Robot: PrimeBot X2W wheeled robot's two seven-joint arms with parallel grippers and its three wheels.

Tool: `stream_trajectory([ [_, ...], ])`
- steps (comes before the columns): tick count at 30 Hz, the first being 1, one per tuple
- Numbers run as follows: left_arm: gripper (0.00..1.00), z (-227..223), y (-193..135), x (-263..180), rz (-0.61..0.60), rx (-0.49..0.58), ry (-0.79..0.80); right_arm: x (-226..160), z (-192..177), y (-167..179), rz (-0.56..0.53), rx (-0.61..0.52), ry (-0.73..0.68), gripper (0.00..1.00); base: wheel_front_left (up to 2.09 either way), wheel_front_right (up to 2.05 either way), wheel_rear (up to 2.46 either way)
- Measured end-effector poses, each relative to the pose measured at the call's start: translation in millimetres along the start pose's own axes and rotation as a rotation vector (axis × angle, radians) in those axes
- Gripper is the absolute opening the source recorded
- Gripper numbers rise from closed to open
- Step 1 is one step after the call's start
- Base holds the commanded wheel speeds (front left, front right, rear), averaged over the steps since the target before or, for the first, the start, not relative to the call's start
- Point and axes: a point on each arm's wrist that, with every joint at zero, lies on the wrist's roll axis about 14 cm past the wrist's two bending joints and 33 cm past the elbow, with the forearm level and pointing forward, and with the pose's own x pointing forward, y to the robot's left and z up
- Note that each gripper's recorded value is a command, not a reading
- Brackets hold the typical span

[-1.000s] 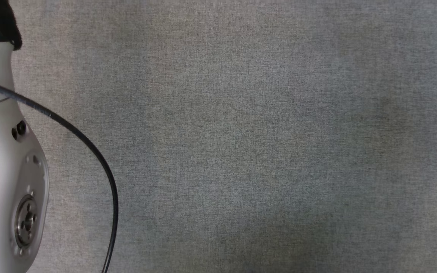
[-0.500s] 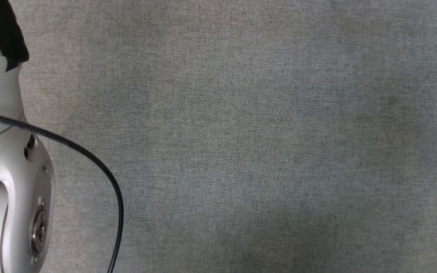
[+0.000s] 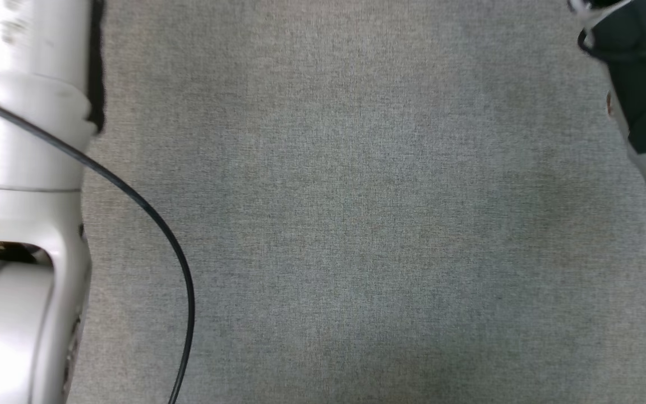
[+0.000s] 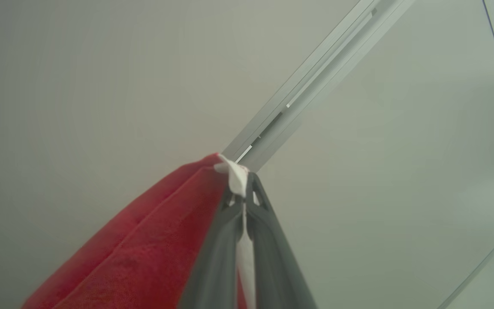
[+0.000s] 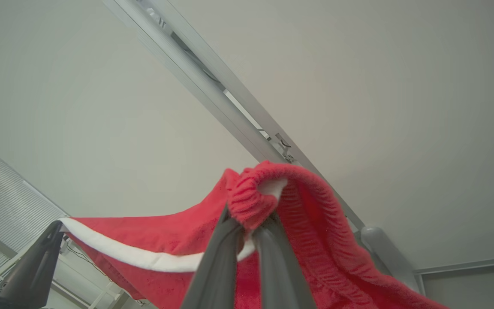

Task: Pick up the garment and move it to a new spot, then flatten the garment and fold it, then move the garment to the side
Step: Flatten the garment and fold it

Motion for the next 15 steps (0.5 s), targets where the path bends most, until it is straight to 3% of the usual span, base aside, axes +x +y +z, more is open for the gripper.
stream_trajectory([
  [4, 0.0, -27.1, 6.8, -15.9, 0.037, 0.033, 0.107, -12.8, -15.7, -5.7, -0.029, -0.021, 0.078, 0.0, 0.0, 0.0, 0.0],
  [15, 0.0, -48.7, 42.6, -88.6, 0.218, 0.032, 0.246, -69.7, -42.7, -18.7, -0.138, 0.001, 0.226, 0.0, 0.0, 0.0, 0.0],
])
